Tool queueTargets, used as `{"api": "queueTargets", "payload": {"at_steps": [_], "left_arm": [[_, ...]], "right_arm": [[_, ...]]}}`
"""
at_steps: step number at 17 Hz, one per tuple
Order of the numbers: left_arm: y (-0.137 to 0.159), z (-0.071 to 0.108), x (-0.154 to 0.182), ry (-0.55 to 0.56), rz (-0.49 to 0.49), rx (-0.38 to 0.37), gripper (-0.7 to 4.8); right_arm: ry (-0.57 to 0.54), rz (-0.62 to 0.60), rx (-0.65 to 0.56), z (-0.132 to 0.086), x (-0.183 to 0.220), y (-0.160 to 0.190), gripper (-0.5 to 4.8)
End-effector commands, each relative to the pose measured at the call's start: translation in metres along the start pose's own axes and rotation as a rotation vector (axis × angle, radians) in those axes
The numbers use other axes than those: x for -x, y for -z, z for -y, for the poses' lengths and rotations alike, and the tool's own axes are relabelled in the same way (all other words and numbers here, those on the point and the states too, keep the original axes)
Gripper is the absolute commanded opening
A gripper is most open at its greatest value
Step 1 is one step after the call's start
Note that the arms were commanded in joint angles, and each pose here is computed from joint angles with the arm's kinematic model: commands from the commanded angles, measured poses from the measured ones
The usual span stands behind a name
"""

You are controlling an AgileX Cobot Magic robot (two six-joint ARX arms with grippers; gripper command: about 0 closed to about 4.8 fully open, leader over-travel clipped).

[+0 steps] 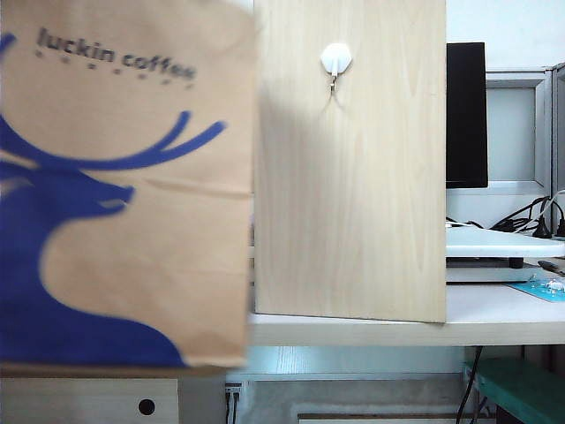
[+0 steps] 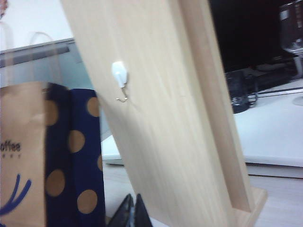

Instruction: Pick up the paper bag and hang it on the hook.

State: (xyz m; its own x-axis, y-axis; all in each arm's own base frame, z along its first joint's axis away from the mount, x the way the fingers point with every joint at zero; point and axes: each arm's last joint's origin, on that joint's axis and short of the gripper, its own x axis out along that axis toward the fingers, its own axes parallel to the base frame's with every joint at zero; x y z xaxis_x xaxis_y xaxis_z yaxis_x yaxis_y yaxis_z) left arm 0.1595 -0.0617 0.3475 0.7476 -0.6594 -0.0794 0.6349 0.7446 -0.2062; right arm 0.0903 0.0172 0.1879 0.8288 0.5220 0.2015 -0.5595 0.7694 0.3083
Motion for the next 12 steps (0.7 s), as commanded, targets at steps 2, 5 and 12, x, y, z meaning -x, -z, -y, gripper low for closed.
{"api": "queueTargets", "payload": {"at_steps": [2, 5, 12], "left_arm": [[0.000, 0.008, 0.007, 0.128, -0.027, 0.027, -0.06], [0.002, 0.018, 0.012, 0.172, -0.048, 0.031, -0.05], [0.010, 0.038, 0.009, 0.202, -0.075, 0.014, -0.06]], "right_arm": [[0.002, 0.005, 0.003, 0.001, 0.000, 0.001, 0.00], [0.002, 0.005, 0.003, 0.001, 0.000, 0.001, 0.00], [0.001, 0.004, 0.002, 0.001, 0.000, 0.001, 0.00]]}}
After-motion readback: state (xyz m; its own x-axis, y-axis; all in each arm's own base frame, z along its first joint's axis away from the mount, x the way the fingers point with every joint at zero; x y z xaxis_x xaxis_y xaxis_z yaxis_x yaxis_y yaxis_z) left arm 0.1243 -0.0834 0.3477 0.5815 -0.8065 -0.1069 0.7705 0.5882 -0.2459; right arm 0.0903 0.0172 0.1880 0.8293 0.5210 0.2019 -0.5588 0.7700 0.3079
